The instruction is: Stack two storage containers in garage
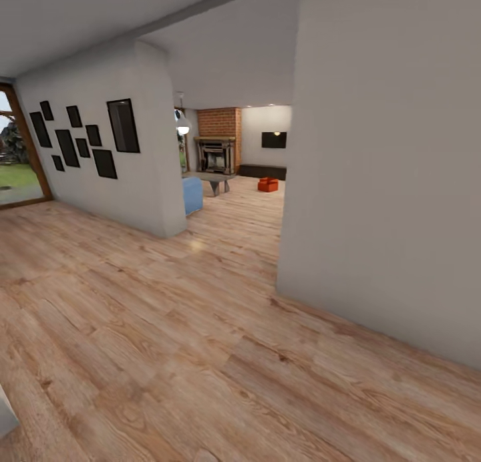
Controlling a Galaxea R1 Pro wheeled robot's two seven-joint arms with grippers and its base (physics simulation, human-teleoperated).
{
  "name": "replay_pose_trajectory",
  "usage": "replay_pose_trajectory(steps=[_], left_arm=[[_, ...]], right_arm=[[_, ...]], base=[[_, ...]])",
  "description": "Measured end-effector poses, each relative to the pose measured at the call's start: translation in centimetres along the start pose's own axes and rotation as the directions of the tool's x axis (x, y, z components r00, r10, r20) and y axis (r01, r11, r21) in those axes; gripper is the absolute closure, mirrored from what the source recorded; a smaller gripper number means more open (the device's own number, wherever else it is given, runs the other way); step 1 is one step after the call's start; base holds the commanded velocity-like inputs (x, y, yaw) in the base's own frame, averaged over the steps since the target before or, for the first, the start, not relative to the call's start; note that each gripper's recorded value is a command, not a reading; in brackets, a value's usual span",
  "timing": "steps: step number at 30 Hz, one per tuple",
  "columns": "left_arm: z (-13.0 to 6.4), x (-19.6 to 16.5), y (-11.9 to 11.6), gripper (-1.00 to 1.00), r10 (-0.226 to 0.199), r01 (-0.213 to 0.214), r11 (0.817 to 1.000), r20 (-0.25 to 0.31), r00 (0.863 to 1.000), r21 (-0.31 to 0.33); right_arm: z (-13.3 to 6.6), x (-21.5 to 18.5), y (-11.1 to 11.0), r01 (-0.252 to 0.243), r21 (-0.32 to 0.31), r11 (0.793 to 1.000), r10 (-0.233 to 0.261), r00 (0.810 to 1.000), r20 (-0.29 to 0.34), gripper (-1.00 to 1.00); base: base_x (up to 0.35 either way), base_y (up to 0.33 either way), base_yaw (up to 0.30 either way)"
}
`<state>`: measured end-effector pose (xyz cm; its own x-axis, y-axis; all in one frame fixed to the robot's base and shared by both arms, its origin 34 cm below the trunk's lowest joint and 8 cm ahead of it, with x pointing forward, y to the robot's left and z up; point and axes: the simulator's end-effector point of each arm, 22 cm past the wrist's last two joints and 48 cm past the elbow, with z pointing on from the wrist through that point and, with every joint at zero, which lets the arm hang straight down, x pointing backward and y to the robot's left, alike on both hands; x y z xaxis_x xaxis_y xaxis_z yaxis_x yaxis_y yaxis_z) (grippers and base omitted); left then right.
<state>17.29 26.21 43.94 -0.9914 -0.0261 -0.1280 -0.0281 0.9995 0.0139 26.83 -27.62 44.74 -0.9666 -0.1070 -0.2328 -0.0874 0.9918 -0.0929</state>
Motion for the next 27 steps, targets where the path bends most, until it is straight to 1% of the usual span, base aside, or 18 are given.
replay_pose_trajectory(steps=[4,18,25,27], left_arm=[[-0.01,0.02,-0.02,-1.0,0.0,0.0,1.0,0.0,1.0,0.0],[-0.01,0.06,0.0,-1.0,0.0,0.0,1.0,-0.002,1.0,0.0],[-0.01,0.05,0.0,-1.0,0.0,0.0,1.0,-0.002,1.0,0.0],[-0.01,0.05,0.0,-1.0,0.0,0.0,1.0,-0.002,1.0,0.0]], right_arm=[[-0.01,-0.04,0.03,0.004,-0.001,1.0,-0.004,1.0,0.002,-1.0],[-0.02,-0.09,0.14,0.031,-0.006,1.0,-0.031,1.0,0.005,-1.0],[-0.02,-0.08,0.17,0.03,-0.006,1.0,-0.03,1.0,0.004,-1.0],[-0.02,-0.07,0.12,0.023,-0.005,1.0,-0.023,1.0,0.004,-1.0]], base=[[0.211,0.0,0.054],[0.318,0.0,0.002],[0.322,0.0,0.0],[0.322,0.0,0.0]])
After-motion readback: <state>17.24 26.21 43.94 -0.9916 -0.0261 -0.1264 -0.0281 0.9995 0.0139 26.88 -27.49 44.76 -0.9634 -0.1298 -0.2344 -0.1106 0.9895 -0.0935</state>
